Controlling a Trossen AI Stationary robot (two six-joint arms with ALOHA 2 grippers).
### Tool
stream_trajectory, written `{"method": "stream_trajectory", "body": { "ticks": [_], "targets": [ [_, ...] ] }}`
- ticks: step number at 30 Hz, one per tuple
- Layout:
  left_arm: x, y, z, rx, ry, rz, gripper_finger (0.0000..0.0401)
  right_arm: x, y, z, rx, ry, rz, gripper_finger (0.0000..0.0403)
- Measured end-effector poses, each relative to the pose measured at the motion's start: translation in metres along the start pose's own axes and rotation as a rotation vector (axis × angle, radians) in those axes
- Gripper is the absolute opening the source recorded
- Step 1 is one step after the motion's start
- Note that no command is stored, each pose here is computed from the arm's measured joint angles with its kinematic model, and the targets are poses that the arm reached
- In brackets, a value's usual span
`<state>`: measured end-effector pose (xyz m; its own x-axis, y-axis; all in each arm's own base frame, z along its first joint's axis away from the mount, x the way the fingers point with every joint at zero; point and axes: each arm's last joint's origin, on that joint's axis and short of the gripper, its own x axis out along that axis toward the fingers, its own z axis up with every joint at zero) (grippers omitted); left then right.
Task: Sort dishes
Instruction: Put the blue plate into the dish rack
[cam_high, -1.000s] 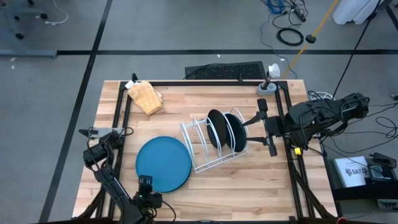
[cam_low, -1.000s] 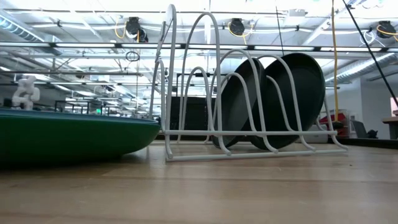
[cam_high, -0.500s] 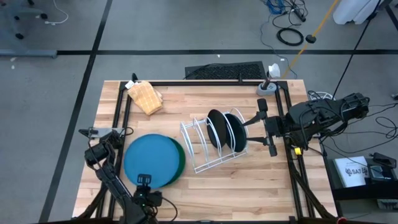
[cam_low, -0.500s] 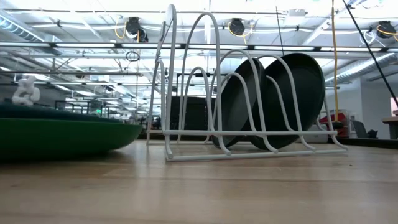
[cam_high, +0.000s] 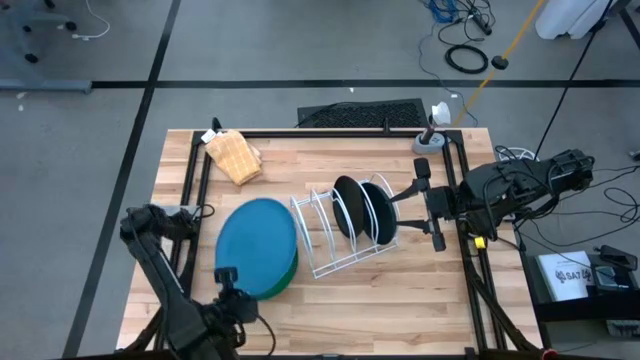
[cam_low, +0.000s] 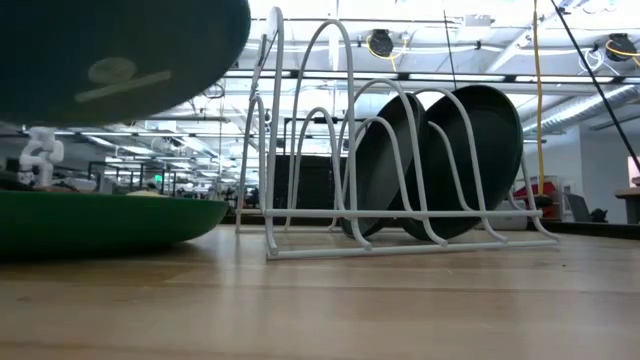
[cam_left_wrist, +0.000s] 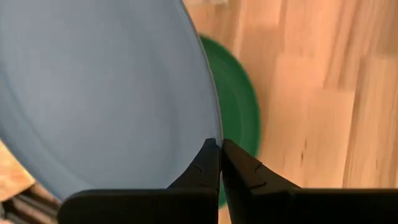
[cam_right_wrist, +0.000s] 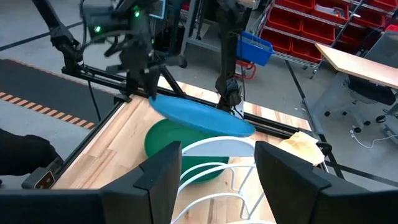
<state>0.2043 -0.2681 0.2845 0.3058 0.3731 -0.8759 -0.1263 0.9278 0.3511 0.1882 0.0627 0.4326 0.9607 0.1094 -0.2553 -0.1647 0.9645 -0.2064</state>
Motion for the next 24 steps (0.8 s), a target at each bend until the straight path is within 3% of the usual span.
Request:
{"method": "stream_trajectory", "body": {
  "ticks": [9, 16, 20, 24],
  "targets": [
    [-0.044, 0.046, -0.001, -0.080, -0.175, -0.125, 0.0007, 0.000, 0.000, 0.000, 0.001, 0.002, 0.000, 0.0199],
    [-0.083, 0.087, -0.003, -0.095, -0.419, -0.244, 0.0007, 0.000, 0.000, 0.000, -0.002, 0.003, 0.000, 0.0199],
    [-0.102, 0.103, 0.004, -0.136, -0.647, -0.241, 0.0007, 0.000, 0.000, 0.000, -0.005, 0.003, 0.000, 0.0199],
    [-0.112, 0.110, 0.018, -0.187, -0.809, -0.171, 0.0007, -0.001, 0.000, 0.000, -0.030, -0.001, -0.002, 0.0199]
  ]
}}
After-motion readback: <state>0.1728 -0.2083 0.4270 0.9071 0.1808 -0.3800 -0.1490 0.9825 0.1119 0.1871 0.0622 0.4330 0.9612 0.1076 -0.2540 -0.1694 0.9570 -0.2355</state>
